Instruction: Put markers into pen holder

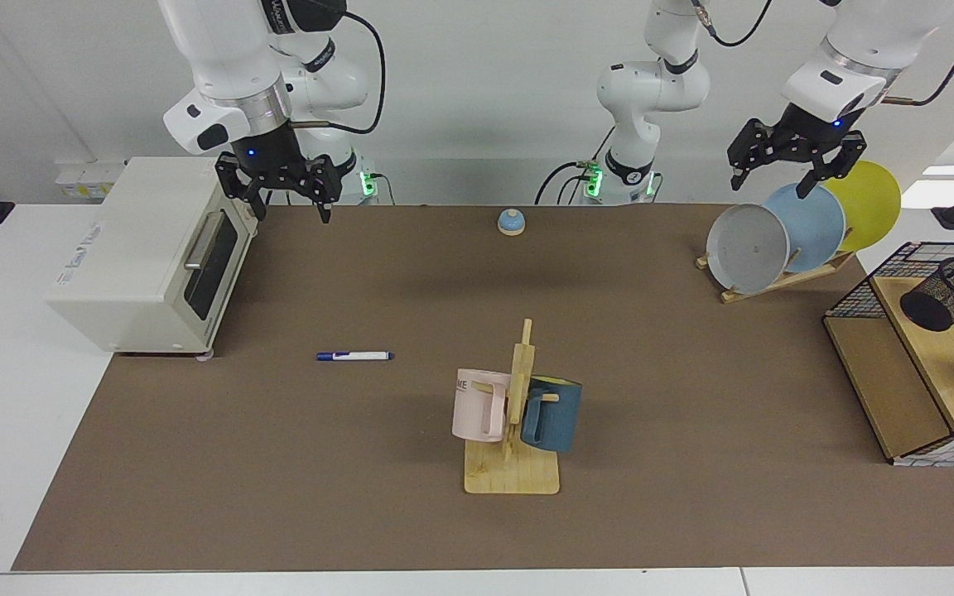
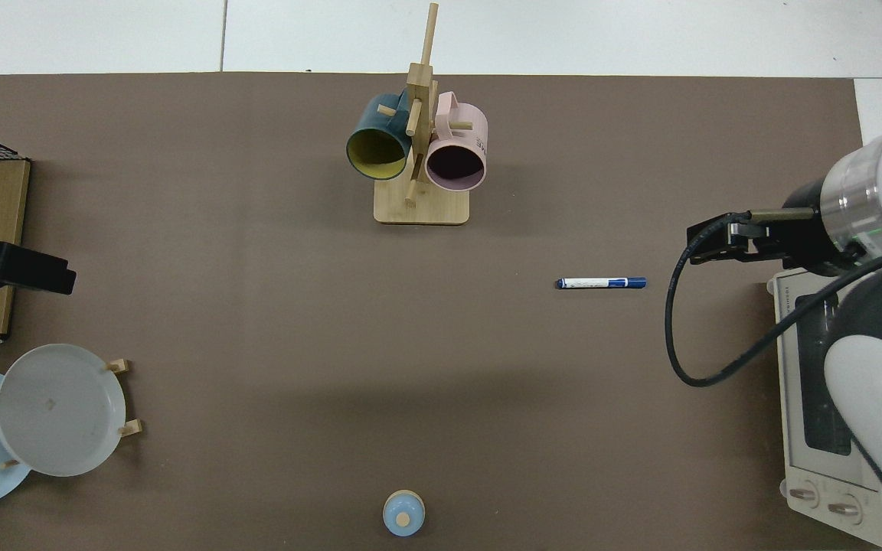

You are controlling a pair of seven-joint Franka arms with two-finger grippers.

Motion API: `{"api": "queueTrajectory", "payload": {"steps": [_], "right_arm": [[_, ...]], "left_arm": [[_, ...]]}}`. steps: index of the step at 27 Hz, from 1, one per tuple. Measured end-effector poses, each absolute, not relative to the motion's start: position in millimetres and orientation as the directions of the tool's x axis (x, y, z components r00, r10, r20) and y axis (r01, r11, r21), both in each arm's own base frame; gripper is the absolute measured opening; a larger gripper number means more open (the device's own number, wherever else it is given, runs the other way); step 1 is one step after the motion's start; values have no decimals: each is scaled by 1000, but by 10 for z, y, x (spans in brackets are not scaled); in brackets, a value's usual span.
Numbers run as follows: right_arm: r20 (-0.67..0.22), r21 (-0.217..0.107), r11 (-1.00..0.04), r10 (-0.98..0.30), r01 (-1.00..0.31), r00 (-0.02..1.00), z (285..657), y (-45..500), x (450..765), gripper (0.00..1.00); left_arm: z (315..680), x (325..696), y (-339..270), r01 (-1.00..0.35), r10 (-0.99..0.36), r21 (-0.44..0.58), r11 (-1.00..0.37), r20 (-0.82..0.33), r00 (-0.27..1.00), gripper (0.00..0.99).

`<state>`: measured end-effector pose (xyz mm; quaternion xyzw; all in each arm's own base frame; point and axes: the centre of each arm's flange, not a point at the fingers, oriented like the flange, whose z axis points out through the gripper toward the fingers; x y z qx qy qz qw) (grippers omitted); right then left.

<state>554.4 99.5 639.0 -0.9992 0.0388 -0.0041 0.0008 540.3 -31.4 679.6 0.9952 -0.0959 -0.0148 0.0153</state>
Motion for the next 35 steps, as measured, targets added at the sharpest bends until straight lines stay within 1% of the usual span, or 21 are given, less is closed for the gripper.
{"api": "queueTrajectory", "payload": {"steps": [14, 18, 23, 27, 31, 35], "right_arm": [[3, -1, -997, -76, -76, 997, 6377, 1016, 5533, 1000], [-6, 3, -994, -108, -108, 994, 6339, 977, 5520, 1000], [0, 2, -963, -270, -270, 963, 6320, 879, 5531, 1000], [8, -3, -903, -430, -430, 903, 6276, 847, 5553, 1000], [11, -8, -816, -578, -578, 816, 6212, 850, 5574, 1000], [9, -18, -693, -721, -721, 693, 6157, 817, 5598, 996]], "left_arm": [[6796, 5403, -314, -190, -191, 33, -981, -27, 981, 991], [6796, 5403, -314, -190, -191, 33, -981, -27, 981, 991], [6796, 5402, -314, -190, -191, 33, -981, -27, 981, 991], [6796, 5402, -314, -190, -191, 33, -981, -27, 981, 991], [6796, 5402, -314, -190, -191, 33, -981, -27, 981, 991], [6796, 5402, -314, -190, -191, 33, -981, -27, 981, 991]]}}
